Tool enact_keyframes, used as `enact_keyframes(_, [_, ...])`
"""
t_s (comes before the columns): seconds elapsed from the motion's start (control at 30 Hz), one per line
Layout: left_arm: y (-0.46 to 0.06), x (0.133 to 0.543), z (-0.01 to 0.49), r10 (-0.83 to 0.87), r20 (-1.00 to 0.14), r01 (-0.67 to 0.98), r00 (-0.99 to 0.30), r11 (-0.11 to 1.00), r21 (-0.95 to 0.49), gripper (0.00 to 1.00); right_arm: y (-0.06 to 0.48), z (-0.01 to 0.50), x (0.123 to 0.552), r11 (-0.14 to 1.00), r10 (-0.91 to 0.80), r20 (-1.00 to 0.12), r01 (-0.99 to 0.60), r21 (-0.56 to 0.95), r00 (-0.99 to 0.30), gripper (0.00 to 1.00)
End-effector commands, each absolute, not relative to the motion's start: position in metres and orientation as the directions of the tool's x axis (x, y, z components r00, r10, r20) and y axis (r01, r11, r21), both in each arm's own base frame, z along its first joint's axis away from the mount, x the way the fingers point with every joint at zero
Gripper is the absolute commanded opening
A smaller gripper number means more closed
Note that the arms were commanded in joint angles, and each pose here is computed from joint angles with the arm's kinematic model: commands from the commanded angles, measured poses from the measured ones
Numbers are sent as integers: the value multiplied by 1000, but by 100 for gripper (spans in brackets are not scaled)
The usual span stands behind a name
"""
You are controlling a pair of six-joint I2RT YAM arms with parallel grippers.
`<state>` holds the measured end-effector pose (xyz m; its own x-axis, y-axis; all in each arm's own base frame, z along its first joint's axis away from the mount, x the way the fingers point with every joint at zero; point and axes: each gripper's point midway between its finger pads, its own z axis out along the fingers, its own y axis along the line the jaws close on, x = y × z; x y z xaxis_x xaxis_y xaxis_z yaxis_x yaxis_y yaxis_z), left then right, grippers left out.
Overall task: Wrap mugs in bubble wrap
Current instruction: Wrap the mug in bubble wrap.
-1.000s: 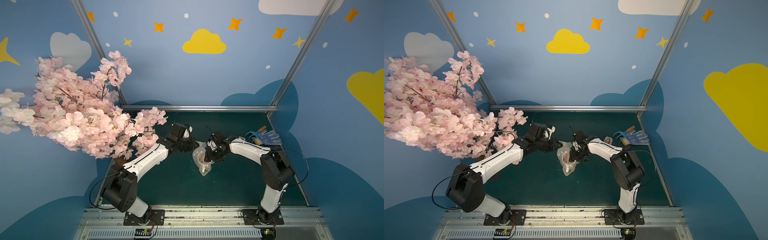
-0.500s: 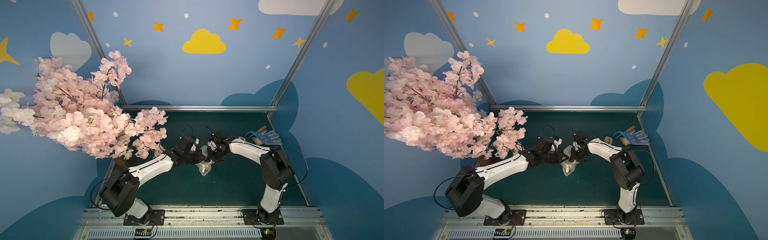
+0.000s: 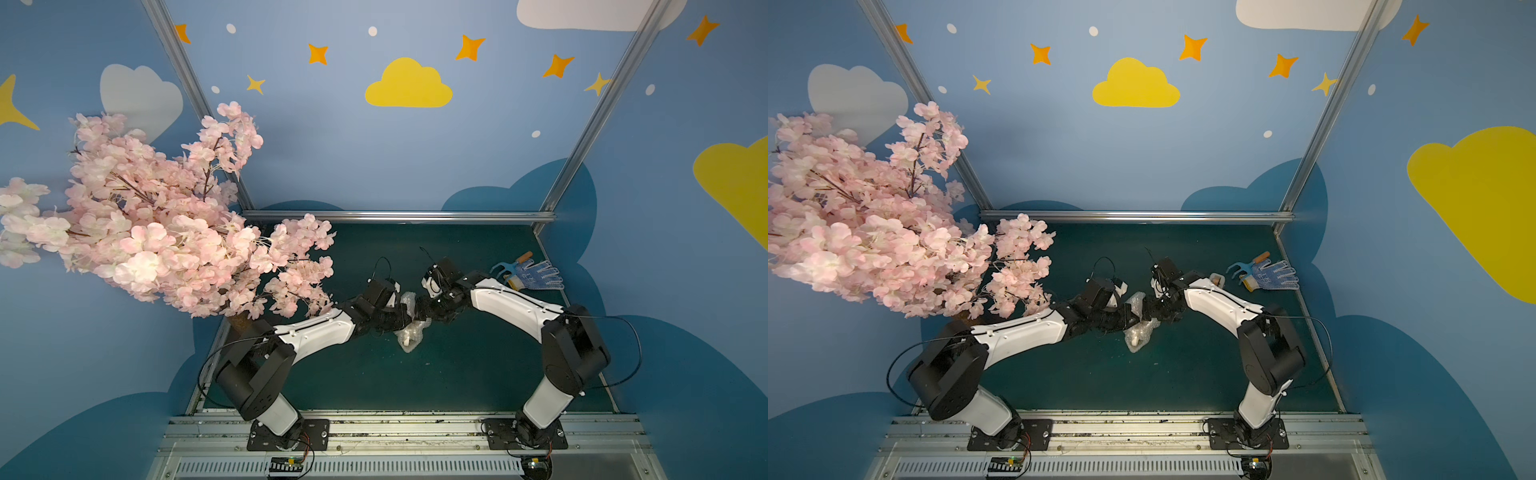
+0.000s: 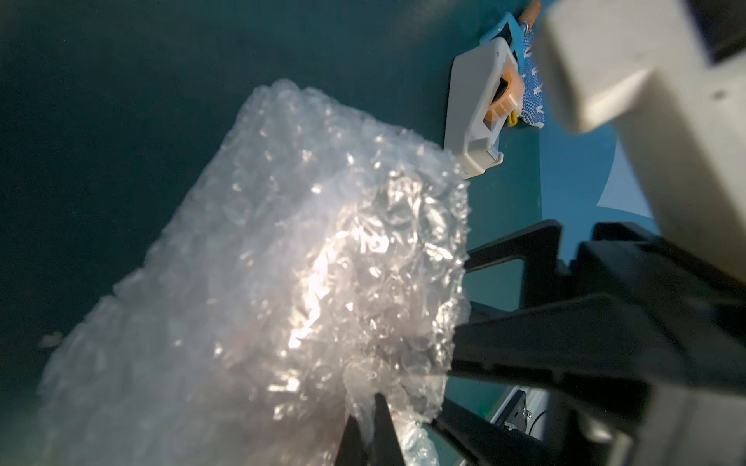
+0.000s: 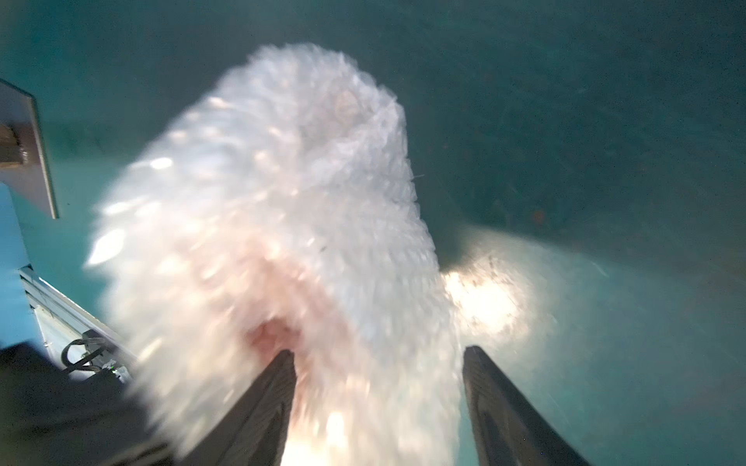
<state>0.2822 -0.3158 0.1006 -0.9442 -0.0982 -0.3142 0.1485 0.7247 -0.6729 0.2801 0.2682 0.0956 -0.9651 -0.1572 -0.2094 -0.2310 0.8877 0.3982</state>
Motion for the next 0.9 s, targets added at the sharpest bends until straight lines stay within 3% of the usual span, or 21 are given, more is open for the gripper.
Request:
enact_keyframes(0.0, [-312,270,75,-65,-258,119,-964,761,-638,4,254,113,279,897,-139,-253,-229,378,-958,68])
enact_keyframes(0.27, [-317,267,66,-31,-236,126,-971,775,-619,4,267,129,285,859,-131,-282,-251,446,-950,80])
enact_keyframes(0.87, [-319,266,72,-20,-261,152,-965,769,-621,4,274,62,289,899,-147,-147,-194,392,-978,76])
